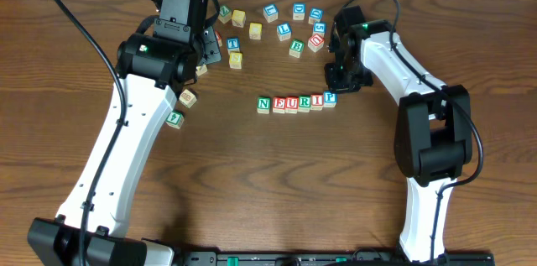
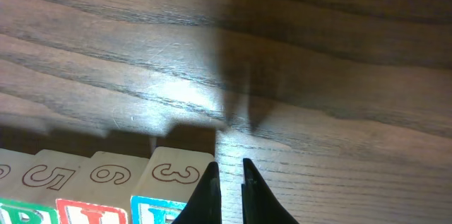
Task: Spell out NEURIPS
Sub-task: 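Raise and retract the right arm toward the upper right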
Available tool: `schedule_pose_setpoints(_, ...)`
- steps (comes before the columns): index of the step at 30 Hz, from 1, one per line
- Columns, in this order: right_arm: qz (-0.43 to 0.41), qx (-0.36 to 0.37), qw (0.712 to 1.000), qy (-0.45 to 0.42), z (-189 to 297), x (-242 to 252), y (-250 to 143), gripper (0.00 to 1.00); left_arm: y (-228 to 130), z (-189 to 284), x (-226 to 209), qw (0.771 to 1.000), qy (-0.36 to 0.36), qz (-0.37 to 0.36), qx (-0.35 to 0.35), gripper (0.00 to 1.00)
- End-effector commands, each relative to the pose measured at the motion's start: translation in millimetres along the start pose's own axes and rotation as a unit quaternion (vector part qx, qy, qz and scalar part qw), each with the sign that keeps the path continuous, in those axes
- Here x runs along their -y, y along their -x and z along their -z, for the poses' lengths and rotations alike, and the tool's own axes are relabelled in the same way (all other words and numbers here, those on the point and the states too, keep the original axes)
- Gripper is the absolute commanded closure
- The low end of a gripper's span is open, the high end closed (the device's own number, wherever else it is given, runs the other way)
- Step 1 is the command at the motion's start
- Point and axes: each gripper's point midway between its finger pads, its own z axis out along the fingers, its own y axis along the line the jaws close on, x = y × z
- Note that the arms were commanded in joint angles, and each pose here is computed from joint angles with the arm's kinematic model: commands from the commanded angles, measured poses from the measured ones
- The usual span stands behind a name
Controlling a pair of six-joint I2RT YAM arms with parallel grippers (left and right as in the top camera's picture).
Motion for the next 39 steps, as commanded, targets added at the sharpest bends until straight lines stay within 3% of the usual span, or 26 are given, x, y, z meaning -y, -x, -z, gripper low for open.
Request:
schedule_pose_setpoints(1,0.011,0.001,1.0,0.008,2,-2,0,0.93,-3,-4,-2,1.0,0.005,-0.004,-0.006,0.64)
schedule_pose_setpoints(4,0.012,0.001,1.0,0.011,2,-4,-1,0.93,-3,-4,-2,1.0,0.005,-0.004,-0.006,0.64)
schedule_pose_setpoints(9,0.005,0.001,1.0,0.011,16,0,3,0.83,-3,-4,-2,1.0,0.005,-0.018,-0.006,0.64)
schedule_pose_setpoints(15,-0.007,0.021,1.0,0.011,59,8,20,0.52,-1,-4,-2,1.0,0.003,-0.024,-0.002,0.6)
schedule_pose_setpoints(20,-0.006,0.04,0.999,0.013,87,6,30,0.34,4,-4,1,0.999,-0.002,-0.031,0.009,0.58)
schedule_pose_setpoints(39,-0.005,0.046,0.999,0.014,101,3,32,0.27,11,-19,-24,1.0,-0.012,-0.001,-0.017,0.56)
